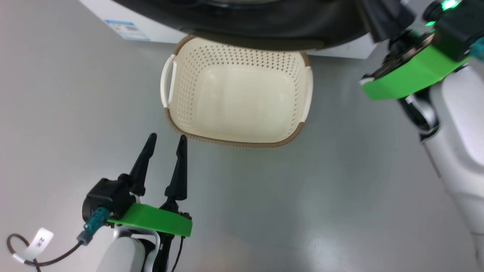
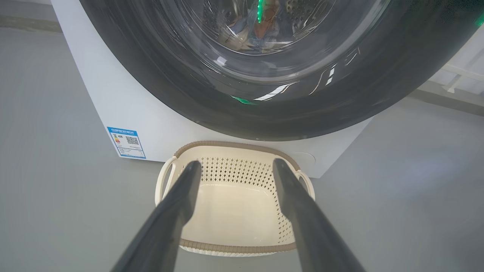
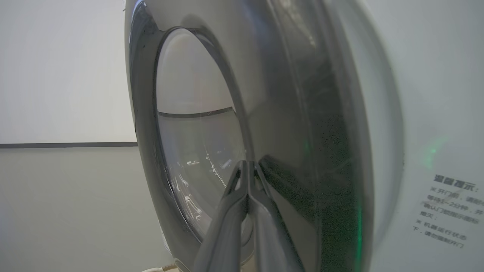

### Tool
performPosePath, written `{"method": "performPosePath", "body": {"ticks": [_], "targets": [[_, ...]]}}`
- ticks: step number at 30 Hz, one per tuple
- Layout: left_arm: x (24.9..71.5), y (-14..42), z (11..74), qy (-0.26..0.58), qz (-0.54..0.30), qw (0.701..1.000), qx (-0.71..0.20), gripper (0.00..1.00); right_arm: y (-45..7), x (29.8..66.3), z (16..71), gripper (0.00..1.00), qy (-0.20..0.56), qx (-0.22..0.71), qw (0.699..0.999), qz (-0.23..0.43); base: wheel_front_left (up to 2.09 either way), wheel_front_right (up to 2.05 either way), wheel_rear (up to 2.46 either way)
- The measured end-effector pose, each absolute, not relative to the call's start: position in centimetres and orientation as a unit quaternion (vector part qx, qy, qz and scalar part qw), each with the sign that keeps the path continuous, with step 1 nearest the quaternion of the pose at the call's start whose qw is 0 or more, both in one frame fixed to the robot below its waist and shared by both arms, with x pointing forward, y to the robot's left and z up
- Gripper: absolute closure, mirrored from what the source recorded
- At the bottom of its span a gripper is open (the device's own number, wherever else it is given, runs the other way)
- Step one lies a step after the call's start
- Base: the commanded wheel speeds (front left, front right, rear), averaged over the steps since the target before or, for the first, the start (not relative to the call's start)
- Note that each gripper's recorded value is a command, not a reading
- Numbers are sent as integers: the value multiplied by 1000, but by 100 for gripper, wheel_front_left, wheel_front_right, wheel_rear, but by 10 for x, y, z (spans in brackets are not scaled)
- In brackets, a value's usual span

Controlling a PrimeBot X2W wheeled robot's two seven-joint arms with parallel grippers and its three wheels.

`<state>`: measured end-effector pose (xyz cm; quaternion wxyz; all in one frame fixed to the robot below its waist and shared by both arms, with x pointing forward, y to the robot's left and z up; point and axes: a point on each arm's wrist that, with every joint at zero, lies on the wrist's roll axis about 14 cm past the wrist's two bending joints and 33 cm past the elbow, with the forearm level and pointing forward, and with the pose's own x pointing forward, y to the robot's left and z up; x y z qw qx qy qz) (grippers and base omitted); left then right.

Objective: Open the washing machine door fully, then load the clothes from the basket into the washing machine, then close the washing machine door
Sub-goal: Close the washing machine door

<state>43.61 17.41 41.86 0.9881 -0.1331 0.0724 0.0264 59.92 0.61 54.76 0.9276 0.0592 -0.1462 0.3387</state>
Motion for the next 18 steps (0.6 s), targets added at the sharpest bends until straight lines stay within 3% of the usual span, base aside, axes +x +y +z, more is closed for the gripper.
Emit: {"method": "performPosePath", "body": {"ticks": [13,18], "targets": [[429,188,410,88,51,987,-128,0,0,653,543,100,-163,47,934,314,0,0,0],[426,195,408,91,64,986,-123,0,4,658,540,100,-164,49,933,317,0,0,0]]}}
